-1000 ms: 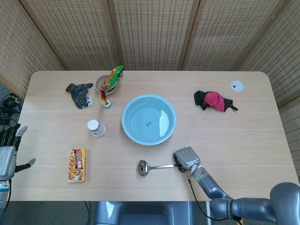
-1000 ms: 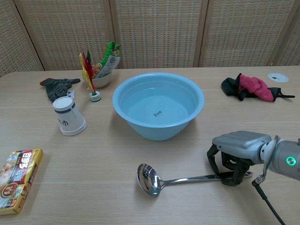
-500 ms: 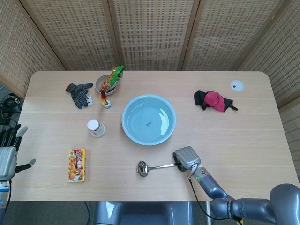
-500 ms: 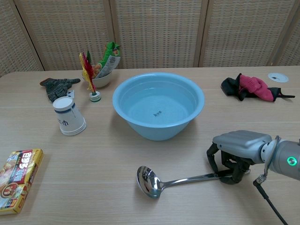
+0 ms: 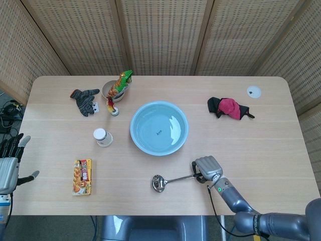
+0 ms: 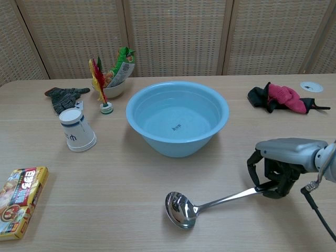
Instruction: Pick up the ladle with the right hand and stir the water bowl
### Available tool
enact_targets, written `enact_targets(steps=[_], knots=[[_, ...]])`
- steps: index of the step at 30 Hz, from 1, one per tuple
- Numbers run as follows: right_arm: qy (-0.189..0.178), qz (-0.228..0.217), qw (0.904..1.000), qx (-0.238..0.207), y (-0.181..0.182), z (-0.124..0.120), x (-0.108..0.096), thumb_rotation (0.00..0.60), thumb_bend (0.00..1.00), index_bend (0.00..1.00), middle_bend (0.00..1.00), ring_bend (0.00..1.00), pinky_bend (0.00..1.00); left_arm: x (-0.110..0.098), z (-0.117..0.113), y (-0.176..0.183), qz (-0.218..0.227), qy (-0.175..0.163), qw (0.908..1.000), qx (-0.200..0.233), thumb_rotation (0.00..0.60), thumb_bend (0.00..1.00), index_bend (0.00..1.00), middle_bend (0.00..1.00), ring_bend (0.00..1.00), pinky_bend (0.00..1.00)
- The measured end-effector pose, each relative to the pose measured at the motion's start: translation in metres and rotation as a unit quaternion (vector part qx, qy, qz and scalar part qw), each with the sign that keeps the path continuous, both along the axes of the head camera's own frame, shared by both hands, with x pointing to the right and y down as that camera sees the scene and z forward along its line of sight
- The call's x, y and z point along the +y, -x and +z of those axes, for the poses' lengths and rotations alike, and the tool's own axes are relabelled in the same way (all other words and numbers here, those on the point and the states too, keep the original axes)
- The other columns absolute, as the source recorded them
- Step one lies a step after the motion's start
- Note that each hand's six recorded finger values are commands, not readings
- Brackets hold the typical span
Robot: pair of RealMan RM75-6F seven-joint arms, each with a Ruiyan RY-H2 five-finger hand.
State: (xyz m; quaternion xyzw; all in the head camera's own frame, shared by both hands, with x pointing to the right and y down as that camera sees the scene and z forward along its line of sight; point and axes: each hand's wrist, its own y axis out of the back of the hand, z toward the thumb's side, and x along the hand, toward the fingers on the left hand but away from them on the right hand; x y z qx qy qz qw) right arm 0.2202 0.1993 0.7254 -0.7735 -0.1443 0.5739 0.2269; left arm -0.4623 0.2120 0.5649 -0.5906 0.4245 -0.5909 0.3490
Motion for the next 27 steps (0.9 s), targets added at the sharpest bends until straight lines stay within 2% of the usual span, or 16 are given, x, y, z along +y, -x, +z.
enact_targets(steps=[9,17,22,27], knots=[[-0.007,0.023,0.9995,-0.020,-0.015,-0.040,-0.012,0.600,0.86,0.73,0.99,0.98,1.00,0.002,-0.001,-0.003,0.005,0.003,1.0000,0.006,0.600,0.00,0.00,0.00,0.00,0.00],[-0.020,0.026,0.9986,-0.041,-0.013,-0.076,-0.028,0.600,0.86,0.74,0.99,0.98,1.00,0.002,-0.001,-0.002,0.003,0.004,1.0000,0.005,0.600,0.00,0.00,0.00,0.00,0.00],[-0.054,0.022,0.9970,-0.051,-0.005,-0.099,-0.056,0.600,0.87,0.74,0.99,0.98,1.00,0.001,0.000,0.000,-0.001,0.004,1.0000,0.004,0.600,0.00,0.00,0.00,0.00,0.00],[-0.077,0.028,0.9957,-0.045,0.001,-0.108,-0.083,0.600,0.87,0.74,1.00,0.98,1.00,-0.001,0.001,0.002,-0.004,0.007,1.0000,0.004,0.600,0.00,0.00,0.00,0.00,0.00]])
